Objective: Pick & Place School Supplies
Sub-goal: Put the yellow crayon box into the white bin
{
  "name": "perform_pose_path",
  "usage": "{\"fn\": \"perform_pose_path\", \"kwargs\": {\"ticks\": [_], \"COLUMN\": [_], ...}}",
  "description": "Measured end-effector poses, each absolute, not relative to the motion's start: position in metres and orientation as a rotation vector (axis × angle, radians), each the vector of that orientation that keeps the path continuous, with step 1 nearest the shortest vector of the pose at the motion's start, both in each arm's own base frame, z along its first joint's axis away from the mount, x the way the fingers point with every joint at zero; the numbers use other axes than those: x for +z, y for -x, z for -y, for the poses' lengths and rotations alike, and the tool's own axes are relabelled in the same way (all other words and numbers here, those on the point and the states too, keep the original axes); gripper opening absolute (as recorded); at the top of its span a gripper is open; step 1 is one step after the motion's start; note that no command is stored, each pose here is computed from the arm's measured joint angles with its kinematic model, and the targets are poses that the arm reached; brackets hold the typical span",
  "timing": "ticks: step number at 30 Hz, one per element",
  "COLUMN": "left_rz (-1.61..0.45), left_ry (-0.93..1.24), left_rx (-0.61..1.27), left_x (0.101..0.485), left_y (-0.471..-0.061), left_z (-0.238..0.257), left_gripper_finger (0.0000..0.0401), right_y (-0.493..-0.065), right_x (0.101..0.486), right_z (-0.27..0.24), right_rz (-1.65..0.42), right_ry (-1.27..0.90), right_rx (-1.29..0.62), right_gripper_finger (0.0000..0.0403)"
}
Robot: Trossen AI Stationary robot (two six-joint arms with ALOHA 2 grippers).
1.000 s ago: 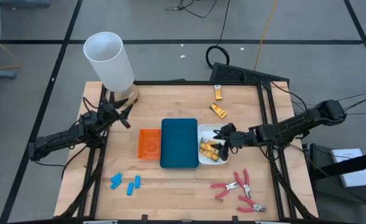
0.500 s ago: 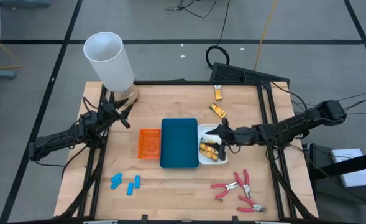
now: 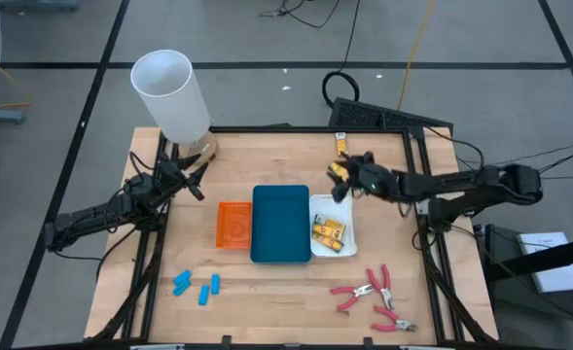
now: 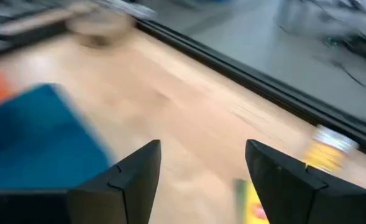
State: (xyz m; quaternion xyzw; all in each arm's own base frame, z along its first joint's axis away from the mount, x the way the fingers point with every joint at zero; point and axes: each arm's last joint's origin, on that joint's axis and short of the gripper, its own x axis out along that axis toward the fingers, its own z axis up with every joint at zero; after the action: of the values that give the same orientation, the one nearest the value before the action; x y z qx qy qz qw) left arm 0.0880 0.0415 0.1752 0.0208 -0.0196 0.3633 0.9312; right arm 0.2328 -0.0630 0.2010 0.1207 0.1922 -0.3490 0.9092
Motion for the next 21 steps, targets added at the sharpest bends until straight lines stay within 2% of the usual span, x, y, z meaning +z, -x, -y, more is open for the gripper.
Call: {"fn": "perform_pose_path", "kwargs": {"ticks": [2, 6, 12, 18, 21], "left_rz": [0.04, 0.04, 0.04, 0.04, 0.04], "left_ry": [-0.043, -0.043, -0.043, -0.043, -0.043], "left_rx": [0.744, 0.743, 0.74, 0.739, 0.739], "left_x": [0.175, 0.175, 0.175, 0.175, 0.175], "left_y": [-0.088, -0.088, -0.088, -0.088, -0.088], "left_z": [-0.042, -0.042, -0.041, -0.041, -0.041], "left_gripper_finger": [0.0182, 0.0182, 0.0182, 0.0182, 0.0182], "right_y": [-0.232, -0.242, -0.256, -0.258, -0.256], "right_x": [0.198, 0.2, 0.206, 0.189, 0.172], "right_z": [0.08, 0.11, 0.156, 0.199, 0.212], "right_rz": [-0.458, -0.55, -0.714, -0.849, -0.887], "right_ry": [-0.281, -0.336, -0.372, -0.464, -0.517], "right_rx": [-0.797, -0.792, -0.913, -1.034, -1.032], "right_gripper_finger": [0.023, 0.0231, 0.0241, 0.0249, 0.0249]}}
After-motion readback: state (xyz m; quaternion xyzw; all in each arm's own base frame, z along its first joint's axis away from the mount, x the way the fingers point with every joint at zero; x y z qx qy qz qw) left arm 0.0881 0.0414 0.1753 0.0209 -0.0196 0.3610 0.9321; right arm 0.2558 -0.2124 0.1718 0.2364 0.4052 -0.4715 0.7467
